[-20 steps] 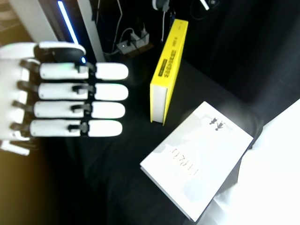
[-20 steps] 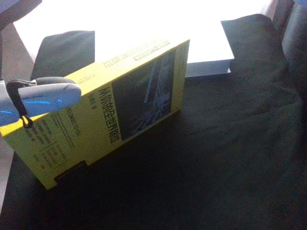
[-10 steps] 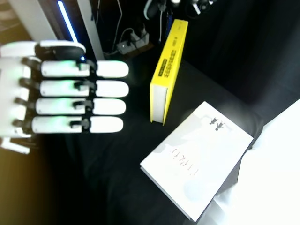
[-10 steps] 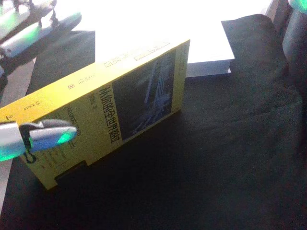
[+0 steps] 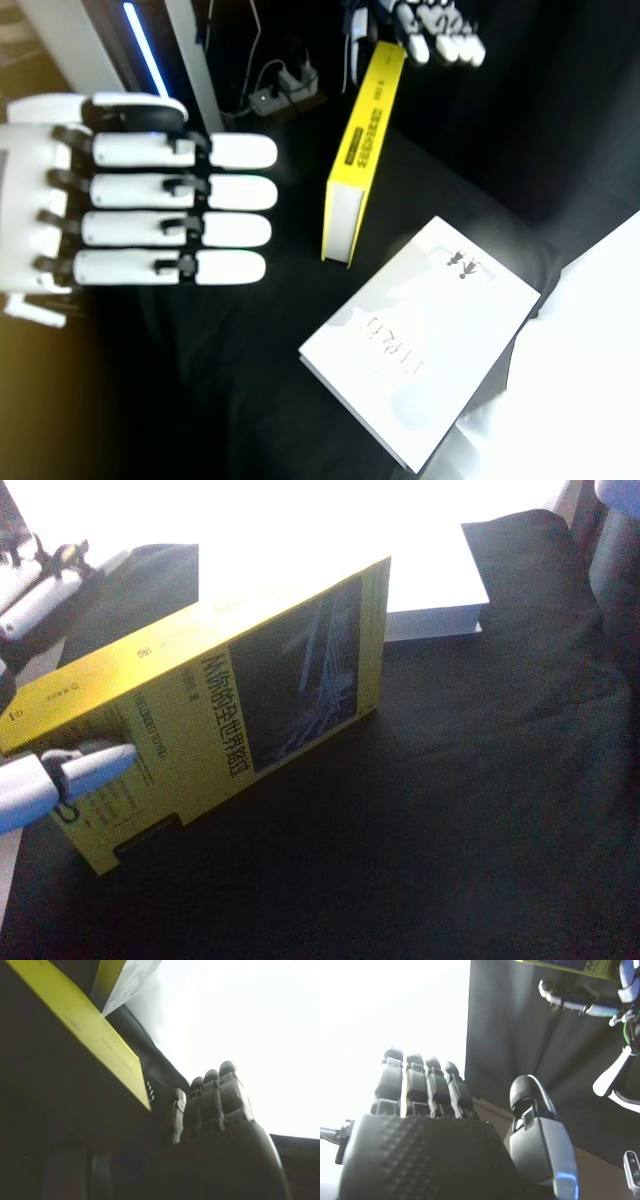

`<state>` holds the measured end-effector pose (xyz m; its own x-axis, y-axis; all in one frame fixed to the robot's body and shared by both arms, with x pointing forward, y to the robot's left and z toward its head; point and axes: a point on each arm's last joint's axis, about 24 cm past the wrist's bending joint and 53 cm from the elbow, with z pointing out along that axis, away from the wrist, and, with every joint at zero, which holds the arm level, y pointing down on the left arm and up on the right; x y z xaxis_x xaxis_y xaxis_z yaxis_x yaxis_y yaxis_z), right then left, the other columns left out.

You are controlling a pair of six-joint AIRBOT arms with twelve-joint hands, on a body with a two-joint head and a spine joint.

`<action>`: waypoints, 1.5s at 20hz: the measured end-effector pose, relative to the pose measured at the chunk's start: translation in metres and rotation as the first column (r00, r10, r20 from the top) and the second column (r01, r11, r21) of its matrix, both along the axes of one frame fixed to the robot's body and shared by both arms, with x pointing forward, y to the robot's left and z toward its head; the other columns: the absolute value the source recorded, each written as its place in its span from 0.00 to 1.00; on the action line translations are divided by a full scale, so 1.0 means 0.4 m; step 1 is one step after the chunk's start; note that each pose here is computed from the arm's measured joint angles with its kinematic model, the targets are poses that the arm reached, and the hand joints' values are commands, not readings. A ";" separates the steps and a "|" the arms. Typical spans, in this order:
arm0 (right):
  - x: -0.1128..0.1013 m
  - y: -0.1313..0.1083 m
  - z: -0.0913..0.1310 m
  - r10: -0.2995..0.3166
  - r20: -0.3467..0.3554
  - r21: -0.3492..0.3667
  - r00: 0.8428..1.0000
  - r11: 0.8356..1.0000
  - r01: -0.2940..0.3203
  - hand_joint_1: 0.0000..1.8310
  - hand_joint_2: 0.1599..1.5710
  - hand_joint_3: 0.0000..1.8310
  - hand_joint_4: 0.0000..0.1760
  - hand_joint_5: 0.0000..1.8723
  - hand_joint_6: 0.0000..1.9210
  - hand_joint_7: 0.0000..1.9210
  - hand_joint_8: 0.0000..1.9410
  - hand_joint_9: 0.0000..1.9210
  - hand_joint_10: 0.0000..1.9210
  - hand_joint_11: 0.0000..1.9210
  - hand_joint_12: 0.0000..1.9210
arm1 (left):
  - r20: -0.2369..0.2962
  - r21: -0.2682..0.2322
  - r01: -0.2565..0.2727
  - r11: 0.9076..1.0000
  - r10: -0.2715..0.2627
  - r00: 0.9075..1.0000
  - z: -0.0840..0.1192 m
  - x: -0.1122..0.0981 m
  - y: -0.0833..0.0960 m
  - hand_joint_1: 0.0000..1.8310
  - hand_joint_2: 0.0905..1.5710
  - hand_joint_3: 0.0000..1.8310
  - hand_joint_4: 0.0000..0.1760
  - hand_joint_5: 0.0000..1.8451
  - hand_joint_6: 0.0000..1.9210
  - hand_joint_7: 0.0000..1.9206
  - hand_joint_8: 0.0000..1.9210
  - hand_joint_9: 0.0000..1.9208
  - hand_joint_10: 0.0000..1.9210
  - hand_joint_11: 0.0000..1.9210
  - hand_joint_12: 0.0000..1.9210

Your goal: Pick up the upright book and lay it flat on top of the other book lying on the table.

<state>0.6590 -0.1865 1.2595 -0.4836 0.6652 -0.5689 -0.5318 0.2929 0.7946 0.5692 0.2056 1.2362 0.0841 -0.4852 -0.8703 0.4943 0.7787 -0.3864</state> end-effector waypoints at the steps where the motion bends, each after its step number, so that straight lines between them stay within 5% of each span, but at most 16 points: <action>1: 0.000 0.000 -0.001 0.000 0.000 -0.001 1.000 1.000 0.000 0.07 0.81 0.00 0.00 0.00 0.00 0.00 0.00 0.00 0.00 0.00 0.00 | -0.014 -0.027 0.002 1.000 -0.003 1.000 -0.010 -0.002 0.006 0.43 0.74 0.00 0.00 0.15 0.01 0.27 0.02 0.29 0.04 0.08 0.56; 2: -0.001 0.001 -0.001 0.001 0.001 -0.002 1.000 1.000 -0.001 0.07 0.81 0.00 0.00 0.00 0.00 0.00 0.00 0.00 0.00 0.02 0.01 | -0.036 -0.062 0.008 0.998 -0.011 0.999 -0.024 0.000 0.014 0.43 0.75 0.00 0.00 0.24 0.01 0.38 0.02 0.39 0.05 0.15 0.61; 4: 0.001 0.000 -0.002 -0.001 -0.002 -0.002 1.000 1.000 0.001 0.08 0.82 0.00 0.00 0.00 0.00 0.00 0.00 0.00 0.00 0.00 0.35 | -0.037 -0.093 -0.001 0.996 -0.003 0.999 -0.023 0.004 0.025 0.43 0.78 0.00 0.00 0.40 0.02 0.54 0.02 0.59 0.09 0.37 0.64; 5: 0.001 0.000 -0.002 -0.001 -0.002 -0.002 1.000 1.000 0.001 0.07 0.82 0.00 0.00 0.00 0.00 0.00 0.00 0.00 0.00 0.00 0.45 | -0.026 -0.097 0.002 0.995 -0.004 1.000 -0.017 0.002 0.025 0.54 0.78 0.00 0.00 0.40 0.56 0.62 0.03 0.66 0.14 0.44 0.68; 6: 0.001 0.000 -0.002 -0.001 -0.002 -0.003 1.000 1.000 0.001 0.07 0.82 0.00 0.00 0.00 0.00 0.00 0.00 0.00 0.00 0.00 0.50 | -0.020 -0.097 0.011 0.995 -0.013 1.000 -0.013 -0.001 0.021 0.55 0.79 0.00 0.00 0.39 0.69 0.66 0.04 0.65 0.21 0.46 0.69; 8: 0.001 0.000 -0.003 -0.001 -0.003 -0.003 1.000 1.000 0.001 0.08 0.82 0.00 0.00 0.00 0.00 0.00 0.00 0.00 0.00 0.00 0.56 | -0.017 -0.093 0.026 0.995 -0.028 0.999 -0.012 -0.008 0.010 0.59 0.78 0.00 0.00 0.40 0.69 0.70 0.11 0.61 0.42 0.48 0.73; 9: 0.001 0.001 -0.003 -0.001 -0.003 -0.003 1.000 1.000 0.001 0.09 0.82 0.00 0.00 0.00 0.00 0.00 0.00 0.00 0.00 0.00 0.56 | -0.013 -0.091 0.030 0.995 -0.031 0.999 -0.011 -0.011 0.009 0.59 0.79 0.00 0.00 0.40 0.70 0.68 0.26 0.60 0.52 0.50 0.79; 10: 0.001 0.001 -0.003 -0.001 -0.003 -0.003 1.000 1.000 0.001 0.10 0.82 0.00 0.00 0.00 0.00 0.00 0.00 0.00 0.00 0.00 0.56 | -0.011 -0.088 0.030 0.996 -0.031 0.999 -0.008 -0.016 0.010 0.58 0.79 0.00 0.00 0.39 0.71 0.64 0.30 0.59 0.50 0.48 0.76; 14: 0.004 0.004 -0.011 -0.002 -0.012 -0.006 1.000 1.000 0.002 0.10 0.83 0.00 0.00 0.00 0.00 0.00 0.00 0.00 0.00 0.00 0.48 | 0.022 -0.066 0.037 0.997 -0.036 0.999 0.016 -0.036 0.019 0.58 0.79 0.00 0.00 0.39 0.71 0.64 0.22 0.63 0.35 0.50 0.65; 16: 0.004 0.005 -0.011 -0.003 -0.013 -0.004 1.000 1.000 0.003 0.09 0.83 0.00 0.12 0.00 0.00 0.00 0.00 0.00 0.00 0.00 0.06 | 0.043 -0.068 0.044 0.997 -0.041 0.998 0.032 -0.045 0.018 0.58 0.80 0.00 0.00 0.38 0.72 0.64 0.21 0.63 0.34 0.50 0.65; 17: 0.006 0.004 -0.012 -0.005 -0.016 -0.004 1.000 1.000 0.005 0.12 0.83 0.00 0.19 0.00 0.00 0.00 0.00 0.00 0.00 0.00 0.01 | 0.059 -0.072 0.057 0.996 -0.053 0.997 0.043 -0.051 0.014 0.59 0.79 0.00 0.00 0.39 0.71 0.66 0.20 0.65 0.32 0.52 0.66; 21: 0.006 0.006 -0.005 -0.004 -0.011 0.002 1.000 1.000 0.004 0.19 0.81 0.00 0.00 0.00 0.00 0.00 0.00 0.00 0.00 0.00 0.00 | 0.080 -0.084 0.095 0.992 -0.088 0.993 0.065 -0.055 0.004 0.59 0.79 0.00 0.00 0.39 0.72 0.68 0.11 0.67 0.28 0.54 0.67; 25: 0.000 0.007 0.051 0.006 0.044 0.039 0.999 0.999 -0.008 0.17 0.81 0.00 0.00 0.00 0.00 0.00 0.00 0.00 0.00 0.00 0.00 | 0.167 -0.089 0.088 0.992 -0.072 0.983 0.125 -0.041 0.015 0.59 0.79 0.00 0.00 0.39 0.71 0.68 0.09 0.61 0.32 0.49 0.70; 29: -0.017 0.038 0.098 0.048 0.105 0.036 0.993 0.998 -0.052 0.20 0.78 0.00 0.00 0.00 0.00 0.00 0.00 0.00 0.00 0.00 0.00 | 0.249 -0.095 0.080 0.992 -0.054 0.967 0.184 -0.026 0.023 0.59 0.79 0.00 0.00 0.40 0.70 0.70 0.06 0.67 0.26 0.55 0.65; 30: -0.026 0.061 0.117 0.076 0.123 0.054 0.989 0.995 -0.083 0.22 0.77 0.00 0.08 0.00 0.00 0.00 0.00 0.00 0.00 0.00 0.00 | 0.273 -0.104 0.079 0.991 -0.048 0.961 0.205 -0.015 0.026 0.59 0.79 0.00 0.00 0.40 0.70 0.69 0.05 0.66 0.25 0.54 0.67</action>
